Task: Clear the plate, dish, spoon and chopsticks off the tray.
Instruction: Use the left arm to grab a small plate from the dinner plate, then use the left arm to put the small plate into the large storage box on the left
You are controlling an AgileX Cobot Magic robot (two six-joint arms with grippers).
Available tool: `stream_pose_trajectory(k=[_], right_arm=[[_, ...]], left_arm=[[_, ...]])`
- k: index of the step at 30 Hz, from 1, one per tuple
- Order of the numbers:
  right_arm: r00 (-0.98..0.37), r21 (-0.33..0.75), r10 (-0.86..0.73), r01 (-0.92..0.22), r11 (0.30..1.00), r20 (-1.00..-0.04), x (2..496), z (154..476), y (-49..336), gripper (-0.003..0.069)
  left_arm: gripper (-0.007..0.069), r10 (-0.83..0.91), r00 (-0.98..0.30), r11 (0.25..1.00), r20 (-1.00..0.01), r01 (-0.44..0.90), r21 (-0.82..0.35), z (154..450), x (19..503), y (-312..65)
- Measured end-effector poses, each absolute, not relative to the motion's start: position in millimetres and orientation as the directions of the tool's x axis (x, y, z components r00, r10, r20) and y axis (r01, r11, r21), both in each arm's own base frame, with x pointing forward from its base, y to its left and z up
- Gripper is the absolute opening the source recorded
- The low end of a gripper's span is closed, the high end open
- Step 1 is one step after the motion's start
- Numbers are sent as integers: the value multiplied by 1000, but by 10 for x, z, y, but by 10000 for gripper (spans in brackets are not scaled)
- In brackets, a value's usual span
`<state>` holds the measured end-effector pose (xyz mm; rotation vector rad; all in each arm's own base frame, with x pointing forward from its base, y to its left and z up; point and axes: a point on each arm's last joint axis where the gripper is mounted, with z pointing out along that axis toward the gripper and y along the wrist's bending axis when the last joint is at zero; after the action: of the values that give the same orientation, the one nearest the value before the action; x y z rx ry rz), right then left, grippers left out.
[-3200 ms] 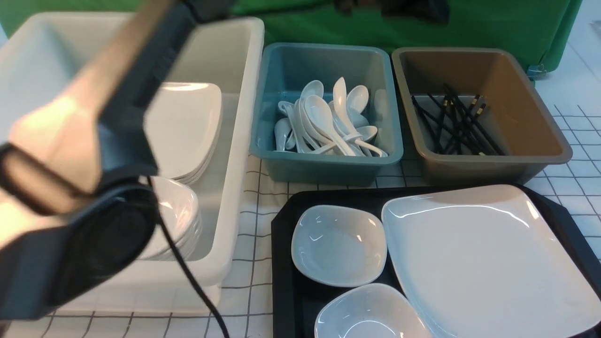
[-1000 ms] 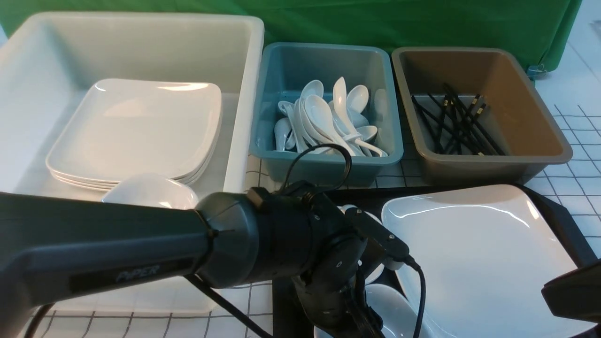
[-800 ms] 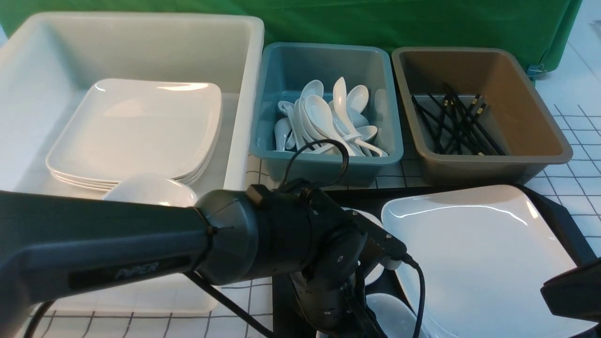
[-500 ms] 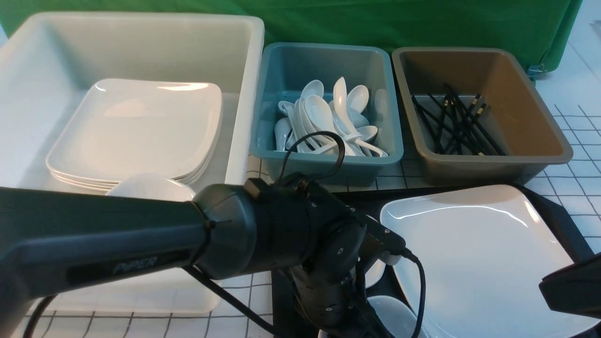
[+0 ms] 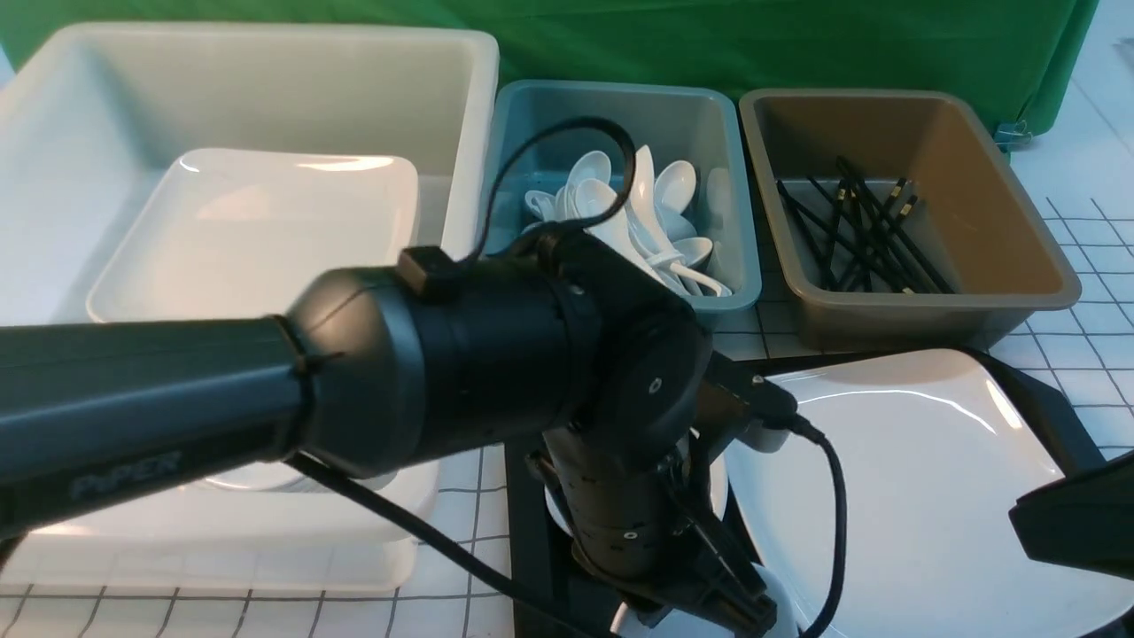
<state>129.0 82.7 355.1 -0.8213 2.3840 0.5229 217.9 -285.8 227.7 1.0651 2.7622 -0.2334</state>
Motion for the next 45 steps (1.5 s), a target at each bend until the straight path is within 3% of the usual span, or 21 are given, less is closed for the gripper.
stream_pose_trajectory(k=[6,11,18,22,27,31,40,43,45], right_arm=[[-650,171,-426,-651,740,-630,1305,3560,830,41],[-636,187,-419,-667,722,-648,1281,3583,850,41],[-435,161,-394,-811,562,-810,1265,3915,1007,7],[-344,145,-398,-881,450,-850,1348,4099,1218,6],[-274,133,-462,-940,314,-844,1421,4160,1660,6],[-235,87,-530,-954,288,-815,1486,4158,1998,6],[-232,79,-573,-957,278,-786,1560,4212,2435,6],[-252,94,-563,-951,294,-787,1564,4229,2440,6],[-263,101,-564,-948,301,-783,1564,4231,2436,6]], left_arm=[[27,626,-737,743,-255,663,-92,2485,2191,-2742],[27,494,-777,801,-391,581,-142,2958,2339,-2436],[27,176,-788,897,-590,375,-233,3785,2467,-1516],[27,22,-789,949,-614,211,-236,3972,2415,-923],[27,-170,-804,971,-569,-40,-234,3736,2357,-294],[27,-300,-782,946,-547,-173,-273,3359,2417,-23],[32,-305,-802,944,-513,-182,-276,2847,2661,65],[61,-269,-829,954,-490,-160,-253,2731,2734,70],[124,-247,-847,960,-471,-147,-240,2659,2765,72]])
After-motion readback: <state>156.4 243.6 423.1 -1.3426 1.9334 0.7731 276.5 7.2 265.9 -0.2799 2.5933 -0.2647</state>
